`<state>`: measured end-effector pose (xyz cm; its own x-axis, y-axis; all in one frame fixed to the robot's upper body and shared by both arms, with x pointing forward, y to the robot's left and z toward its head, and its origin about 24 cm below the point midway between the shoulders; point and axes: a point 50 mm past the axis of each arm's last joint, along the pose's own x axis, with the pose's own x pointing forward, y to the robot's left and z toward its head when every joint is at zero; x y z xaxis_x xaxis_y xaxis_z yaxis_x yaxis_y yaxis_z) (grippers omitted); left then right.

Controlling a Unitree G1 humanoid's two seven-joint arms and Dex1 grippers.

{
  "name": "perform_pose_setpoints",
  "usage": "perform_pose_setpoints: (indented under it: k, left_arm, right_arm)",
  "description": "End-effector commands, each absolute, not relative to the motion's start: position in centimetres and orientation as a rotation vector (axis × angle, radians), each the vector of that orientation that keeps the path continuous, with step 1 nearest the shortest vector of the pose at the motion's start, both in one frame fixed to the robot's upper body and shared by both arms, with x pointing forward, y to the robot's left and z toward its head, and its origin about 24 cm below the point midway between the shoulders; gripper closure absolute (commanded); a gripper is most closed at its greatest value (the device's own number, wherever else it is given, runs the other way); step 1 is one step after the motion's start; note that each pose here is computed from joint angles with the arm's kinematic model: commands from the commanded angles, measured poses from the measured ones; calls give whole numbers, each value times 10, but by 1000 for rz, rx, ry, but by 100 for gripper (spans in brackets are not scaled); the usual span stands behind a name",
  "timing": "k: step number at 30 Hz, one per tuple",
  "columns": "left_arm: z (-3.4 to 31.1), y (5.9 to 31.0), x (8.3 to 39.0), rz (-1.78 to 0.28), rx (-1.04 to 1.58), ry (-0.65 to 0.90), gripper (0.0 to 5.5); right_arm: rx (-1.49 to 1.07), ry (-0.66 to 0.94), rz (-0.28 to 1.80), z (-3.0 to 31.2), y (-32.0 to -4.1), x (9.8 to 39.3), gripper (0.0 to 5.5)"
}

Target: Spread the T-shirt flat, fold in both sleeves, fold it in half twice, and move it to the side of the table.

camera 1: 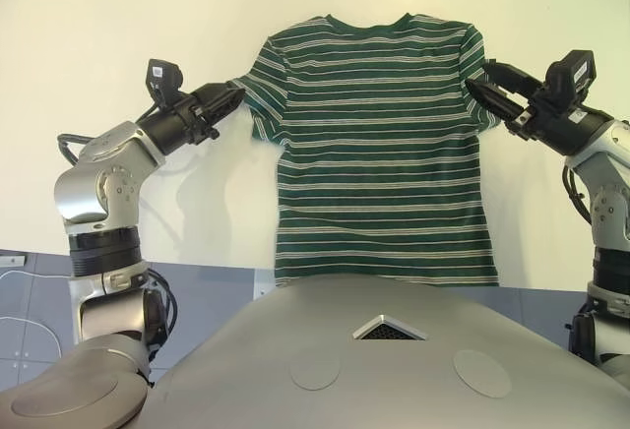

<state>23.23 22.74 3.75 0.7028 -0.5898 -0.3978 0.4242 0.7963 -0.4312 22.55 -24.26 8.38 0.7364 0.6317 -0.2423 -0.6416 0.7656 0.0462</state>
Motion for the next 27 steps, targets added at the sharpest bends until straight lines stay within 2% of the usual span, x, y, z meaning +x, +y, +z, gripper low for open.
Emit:
perform_pose_setpoints:
  k: [1,4,12,16,22,25,27]
  left_arm:
    - [26,225,242,-524,-339,589,333]
    - [24,222,246,-513,-383,577,333]
    - [33,221,263,-455,-472,468,476]
    - [46,211,268,-494,-428,406,537]
    - [88,174,281,-620,-231,281,547]
    - [88,144,286,-717,-164,282,547]
    - [79,126,284,-776,-80,310,547]
  right_arm:
    - [-50,238,698,80,-234,231,376]
    - [-44,237,701,76,-229,231,376]
    - [-51,243,684,69,-223,231,373]
    - [-68,238,588,64,-229,235,373]
    - [-138,256,453,56,-238,232,373]
    - [-160,268,379,51,-243,234,373]
    - [-108,248,250,52,-258,239,373]
